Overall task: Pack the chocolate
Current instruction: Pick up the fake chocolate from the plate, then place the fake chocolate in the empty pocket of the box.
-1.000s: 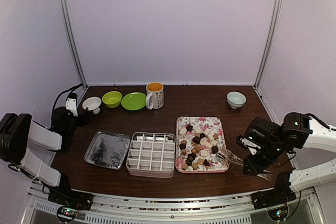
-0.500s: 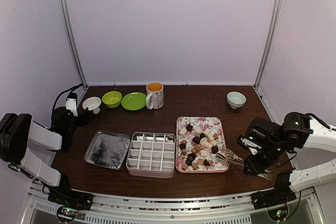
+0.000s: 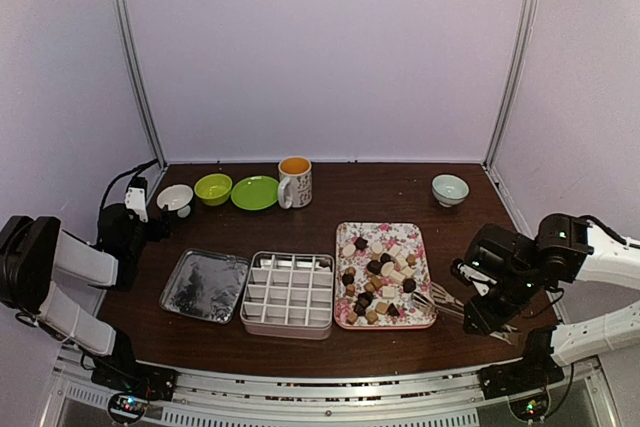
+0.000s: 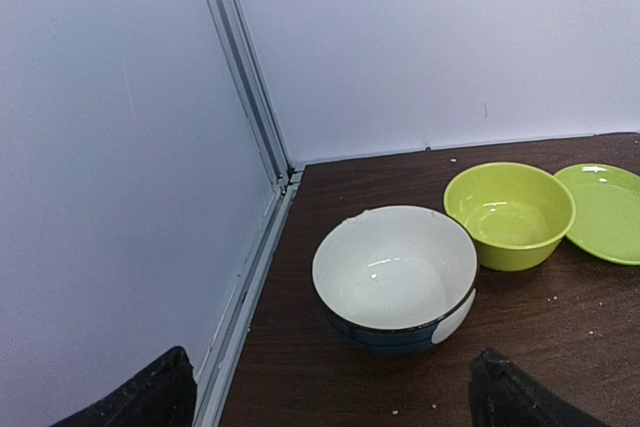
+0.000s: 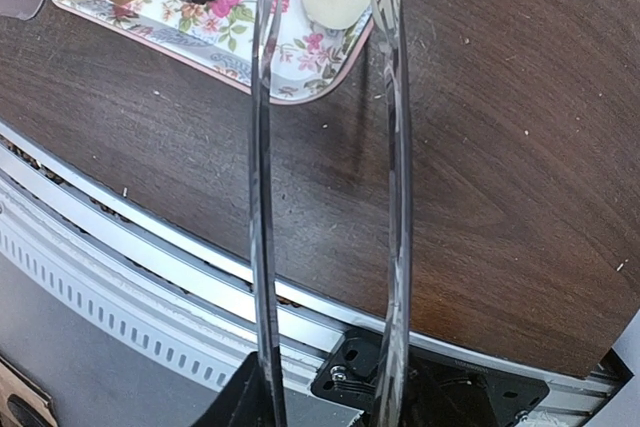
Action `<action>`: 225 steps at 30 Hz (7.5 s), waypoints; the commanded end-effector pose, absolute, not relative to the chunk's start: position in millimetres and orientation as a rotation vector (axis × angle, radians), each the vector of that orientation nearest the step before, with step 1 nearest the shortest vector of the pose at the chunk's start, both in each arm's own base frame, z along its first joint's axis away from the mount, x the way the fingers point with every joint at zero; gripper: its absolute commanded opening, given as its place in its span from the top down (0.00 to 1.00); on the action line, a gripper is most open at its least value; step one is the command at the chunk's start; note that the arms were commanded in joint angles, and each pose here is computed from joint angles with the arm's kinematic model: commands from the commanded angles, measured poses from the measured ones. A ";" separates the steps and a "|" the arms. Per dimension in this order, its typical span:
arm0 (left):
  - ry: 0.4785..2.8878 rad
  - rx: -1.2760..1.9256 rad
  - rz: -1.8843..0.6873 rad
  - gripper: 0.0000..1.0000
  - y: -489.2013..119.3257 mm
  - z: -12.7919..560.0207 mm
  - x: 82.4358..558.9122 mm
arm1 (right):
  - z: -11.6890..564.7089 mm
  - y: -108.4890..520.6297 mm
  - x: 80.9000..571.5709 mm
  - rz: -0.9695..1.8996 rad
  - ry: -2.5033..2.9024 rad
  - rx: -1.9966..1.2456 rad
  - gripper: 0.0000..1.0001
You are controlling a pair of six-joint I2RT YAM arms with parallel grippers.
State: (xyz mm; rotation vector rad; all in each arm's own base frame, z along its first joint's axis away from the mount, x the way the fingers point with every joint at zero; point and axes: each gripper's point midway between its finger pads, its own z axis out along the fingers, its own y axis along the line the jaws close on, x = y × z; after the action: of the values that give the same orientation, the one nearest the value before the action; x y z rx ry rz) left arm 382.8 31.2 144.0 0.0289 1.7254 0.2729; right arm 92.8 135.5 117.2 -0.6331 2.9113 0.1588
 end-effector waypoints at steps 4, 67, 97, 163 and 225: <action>1.652 0.007 0.274 0.02 34.3 165.5 389.0 | 124.6 127.1 99.9 0.068 2.870 -0.657 0.60; 1.653 0.007 0.273 0.02 34.2 165.1 388.8 | 111.4 135.7 99.2 0.004 2.905 -0.762 0.59; 1.653 0.007 0.274 0.02 34.3 165.0 388.8 | 111.4 153.5 93.4 0.088 2.917 -0.800 0.67; 1.653 0.007 0.274 0.02 34.3 165.2 388.9 | 213.4 279.5 179.8 0.516 2.444 -0.657 0.75; 1.653 0.007 0.273 0.02 34.2 165.1 388.8 | 146.4 359.5 199.8 0.591 2.509 -0.784 0.61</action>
State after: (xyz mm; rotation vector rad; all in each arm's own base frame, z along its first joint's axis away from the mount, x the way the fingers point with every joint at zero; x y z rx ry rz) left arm 382.8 31.2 144.0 0.0286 1.7254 0.2726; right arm 196.6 359.2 129.1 -0.7941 2.5649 0.5711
